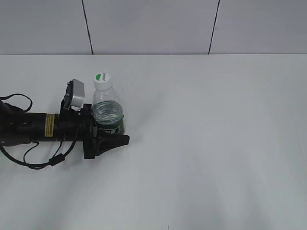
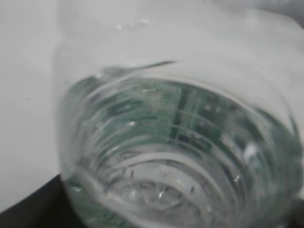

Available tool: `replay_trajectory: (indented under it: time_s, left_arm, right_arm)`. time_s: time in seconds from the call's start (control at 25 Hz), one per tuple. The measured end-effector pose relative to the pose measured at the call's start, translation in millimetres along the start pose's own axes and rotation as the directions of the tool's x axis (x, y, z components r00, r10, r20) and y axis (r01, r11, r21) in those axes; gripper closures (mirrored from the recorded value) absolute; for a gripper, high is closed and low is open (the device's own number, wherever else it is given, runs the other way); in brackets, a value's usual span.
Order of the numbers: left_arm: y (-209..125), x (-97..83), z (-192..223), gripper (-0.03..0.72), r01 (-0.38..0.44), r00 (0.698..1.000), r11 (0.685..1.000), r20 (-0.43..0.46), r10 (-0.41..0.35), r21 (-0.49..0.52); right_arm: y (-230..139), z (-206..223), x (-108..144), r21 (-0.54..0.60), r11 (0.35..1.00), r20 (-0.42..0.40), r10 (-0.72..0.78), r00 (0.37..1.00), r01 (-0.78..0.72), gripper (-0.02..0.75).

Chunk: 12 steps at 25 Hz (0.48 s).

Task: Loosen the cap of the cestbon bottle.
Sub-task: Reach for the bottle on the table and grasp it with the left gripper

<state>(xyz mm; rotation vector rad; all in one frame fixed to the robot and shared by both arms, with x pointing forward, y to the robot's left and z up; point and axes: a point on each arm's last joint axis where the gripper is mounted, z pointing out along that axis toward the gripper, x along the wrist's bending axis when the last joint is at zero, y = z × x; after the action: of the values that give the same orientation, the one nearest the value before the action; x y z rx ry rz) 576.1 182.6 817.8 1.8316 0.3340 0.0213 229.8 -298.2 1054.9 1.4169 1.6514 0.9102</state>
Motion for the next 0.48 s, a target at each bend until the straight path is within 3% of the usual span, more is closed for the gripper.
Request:
replay_trajectory:
  time_s: [0.2,0.36,0.48]
  left_arm:
    - [-0.1,-0.2,0.0,0.163,0.0,1.0,1.0,0.002,0.0,0.001]
    - [-0.1,0.0,0.0,0.251,0.001,1.0,1.0,0.0,-0.001,0.001]
    - [0.7,0.2,0.0,0.258,0.001,1.0,1.0,0.001,-0.001,-0.006]
  right_arm:
    - [0.0,0.0,0.0,0.0,1.0,0.0,0.0,1.0,0.0,0.192]
    - [0.0,0.0,0.0,0.0,1.0,0.0,0.0,1.0,0.0,0.192]
    - [0.0,0.0,0.0,0.0,1.0,0.0,0.0,1.0,0.0,0.192]
